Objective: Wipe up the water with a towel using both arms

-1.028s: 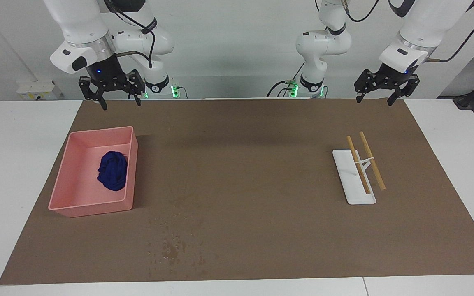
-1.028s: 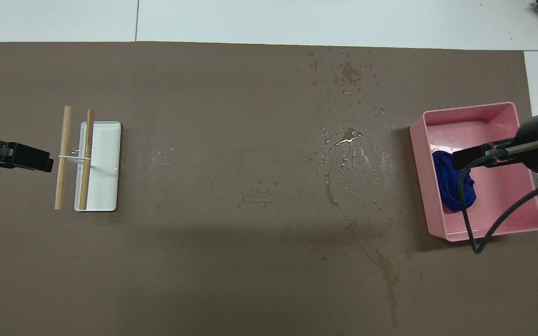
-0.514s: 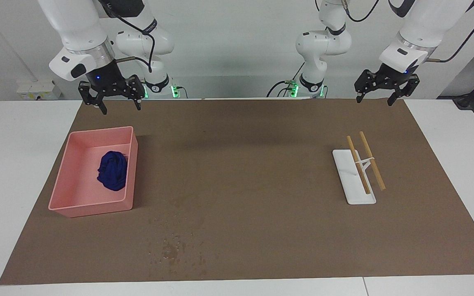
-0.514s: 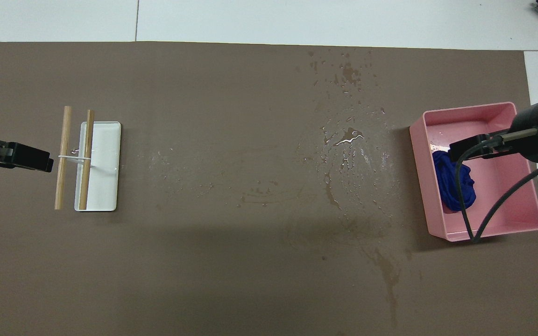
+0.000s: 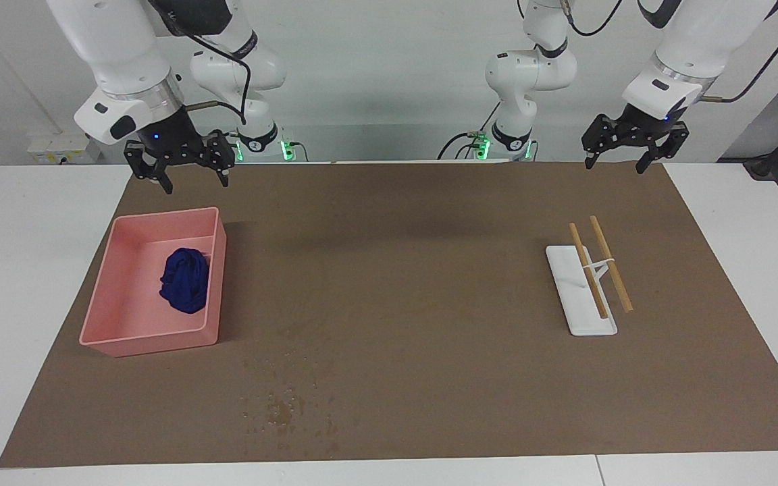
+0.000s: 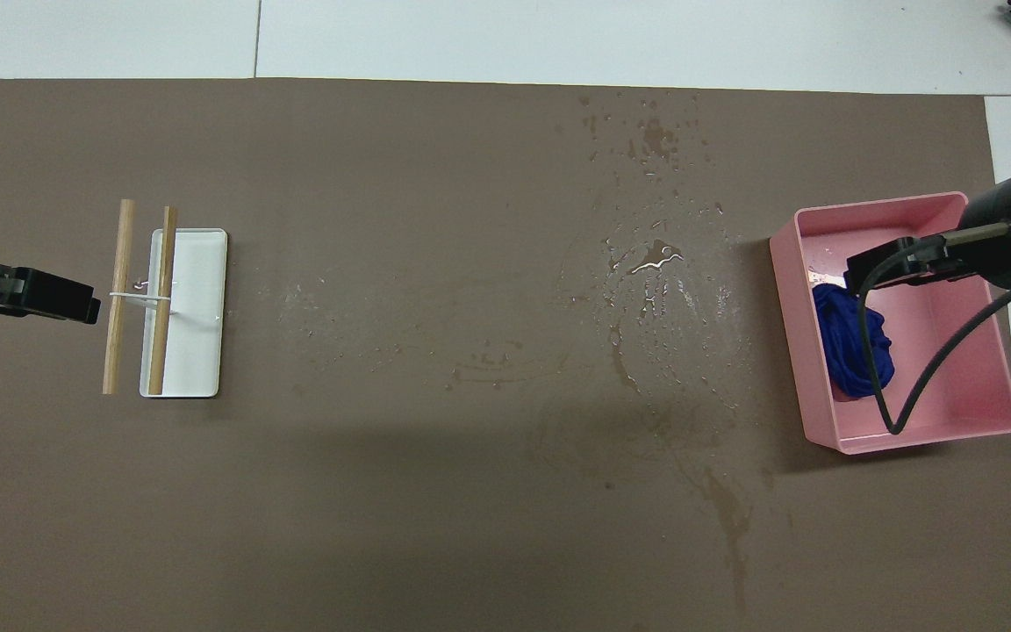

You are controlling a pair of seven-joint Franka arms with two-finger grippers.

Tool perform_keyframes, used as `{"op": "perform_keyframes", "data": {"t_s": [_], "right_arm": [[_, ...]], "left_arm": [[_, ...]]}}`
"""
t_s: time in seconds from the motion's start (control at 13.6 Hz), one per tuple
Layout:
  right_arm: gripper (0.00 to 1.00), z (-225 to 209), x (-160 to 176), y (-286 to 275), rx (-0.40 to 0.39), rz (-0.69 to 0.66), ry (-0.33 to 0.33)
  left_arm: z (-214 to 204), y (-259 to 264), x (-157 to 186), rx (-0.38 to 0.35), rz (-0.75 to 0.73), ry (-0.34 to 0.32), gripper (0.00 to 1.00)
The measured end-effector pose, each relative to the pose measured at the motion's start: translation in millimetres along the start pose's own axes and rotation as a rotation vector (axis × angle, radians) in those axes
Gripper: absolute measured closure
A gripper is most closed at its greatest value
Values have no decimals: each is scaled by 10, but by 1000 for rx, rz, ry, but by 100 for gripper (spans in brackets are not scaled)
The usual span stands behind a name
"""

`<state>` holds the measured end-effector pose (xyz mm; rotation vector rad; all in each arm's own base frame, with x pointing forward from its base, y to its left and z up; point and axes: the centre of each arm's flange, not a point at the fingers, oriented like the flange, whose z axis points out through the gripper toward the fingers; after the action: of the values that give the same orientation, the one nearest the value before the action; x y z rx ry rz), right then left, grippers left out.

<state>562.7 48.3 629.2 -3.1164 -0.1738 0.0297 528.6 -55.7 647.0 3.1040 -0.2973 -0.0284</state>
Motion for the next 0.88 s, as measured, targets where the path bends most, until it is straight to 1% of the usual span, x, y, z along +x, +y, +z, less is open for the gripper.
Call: {"op": "perform_keyframes", "data": {"t_s": [0.22, 0.88], "right_arm": [[0, 64, 6, 45, 0, 8, -5], [0, 54, -11, 62, 0, 11, -3]], "left_arm": [[0, 0, 0, 0, 0, 0, 0], [0, 0, 0, 0, 0, 0, 0]]}}
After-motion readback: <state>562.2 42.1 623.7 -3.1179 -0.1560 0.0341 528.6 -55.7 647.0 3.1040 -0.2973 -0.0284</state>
